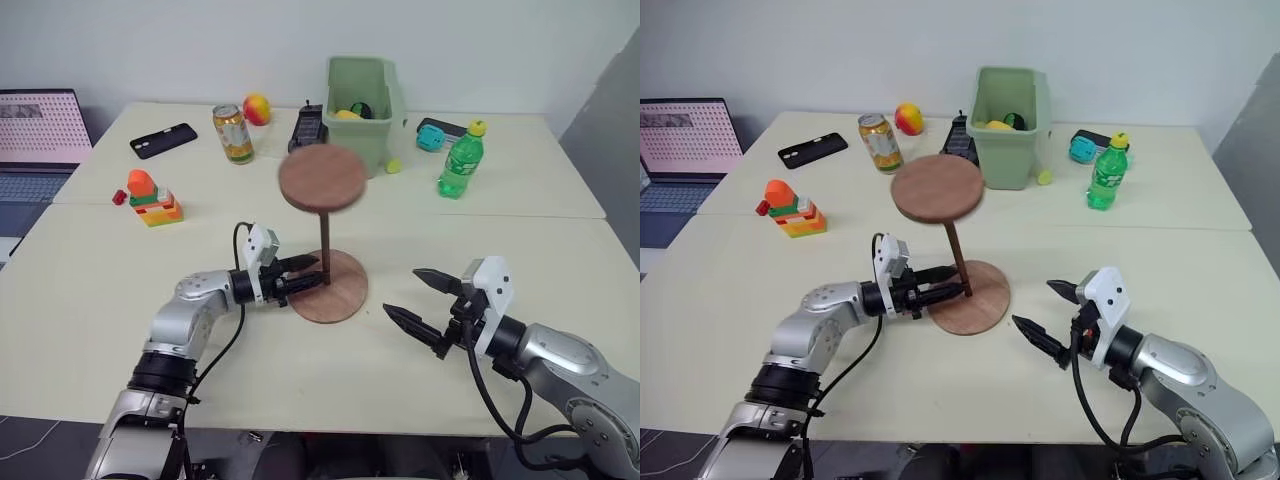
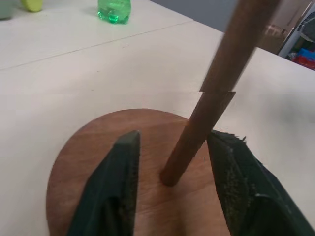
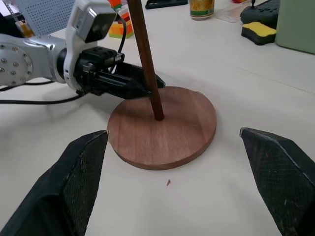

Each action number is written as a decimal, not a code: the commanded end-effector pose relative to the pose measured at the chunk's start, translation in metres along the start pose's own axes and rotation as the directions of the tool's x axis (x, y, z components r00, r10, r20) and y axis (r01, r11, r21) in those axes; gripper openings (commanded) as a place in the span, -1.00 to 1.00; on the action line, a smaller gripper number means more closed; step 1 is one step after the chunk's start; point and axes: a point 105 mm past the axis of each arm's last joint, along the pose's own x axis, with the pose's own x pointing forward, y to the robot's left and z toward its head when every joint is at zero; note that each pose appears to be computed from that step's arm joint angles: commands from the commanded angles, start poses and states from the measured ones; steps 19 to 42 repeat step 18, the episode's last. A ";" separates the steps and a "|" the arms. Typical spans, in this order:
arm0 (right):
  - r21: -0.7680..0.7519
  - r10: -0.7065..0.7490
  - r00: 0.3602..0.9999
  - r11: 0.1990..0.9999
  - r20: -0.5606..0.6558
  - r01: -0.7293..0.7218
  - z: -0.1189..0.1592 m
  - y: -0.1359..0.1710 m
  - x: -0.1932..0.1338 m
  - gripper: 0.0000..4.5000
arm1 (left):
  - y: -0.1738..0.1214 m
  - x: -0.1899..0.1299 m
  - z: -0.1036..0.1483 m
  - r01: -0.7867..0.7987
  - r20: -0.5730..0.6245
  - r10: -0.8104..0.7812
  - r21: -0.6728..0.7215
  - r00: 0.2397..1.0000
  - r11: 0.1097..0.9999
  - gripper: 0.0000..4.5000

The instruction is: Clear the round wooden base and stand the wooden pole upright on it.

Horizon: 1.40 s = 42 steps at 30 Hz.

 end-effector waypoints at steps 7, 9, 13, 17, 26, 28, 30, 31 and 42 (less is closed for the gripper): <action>-0.032 0.069 0.997 0.997 0.017 -0.068 0.007 0.000 0.005 1.00 | -0.022 -0.023 0.040 0.206 -0.115 -0.188 0.174 0.975 0.963 0.98; -0.048 0.103 0.995 0.993 -0.015 -0.104 0.006 -0.005 0.000 1.00 | -0.016 -0.042 0.051 0.219 -0.200 -0.180 0.195 0.963 0.956 0.98; -0.081 0.160 0.985 0.983 -0.069 -0.165 0.008 -0.016 -0.006 1.00 | 0.007 -0.080 0.058 0.113 -0.359 -0.013 0.259 0.933 0.959 0.98; -0.097 0.172 0.979 0.978 -0.109 -0.183 0.007 -0.035 -0.009 1.00 | 0.029 -0.108 0.068 -0.053 -0.332 0.143 0.266 0.932 0.963 0.98; -0.099 0.172 0.979 0.978 -0.111 -0.183 0.008 -0.038 -0.008 1.00 | 0.033 -0.112 0.068 -0.080 -0.332 0.175 0.282 0.927 0.956 0.98; -0.099 0.172 0.979 0.978 -0.111 -0.183 0.008 -0.038 -0.008 1.00 | 0.033 -0.112 0.068 -0.080 -0.332 0.175 0.282 0.927 0.956 0.98; -0.099 0.172 0.979 0.978 -0.111 -0.183 0.008 -0.038 -0.008 1.00 | 0.033 -0.112 0.068 -0.080 -0.332 0.175 0.282 0.927 0.956 0.98; -0.099 0.172 0.979 0.978 -0.111 -0.183 0.008 -0.038 -0.008 1.00 | 0.033 -0.112 0.068 -0.080 -0.332 0.175 0.282 0.927 0.956 0.98; -0.099 0.172 0.979 0.978 -0.111 -0.183 0.008 -0.038 -0.008 1.00 | 0.033 -0.112 0.068 -0.080 -0.332 0.175 0.282 0.927 0.956 0.98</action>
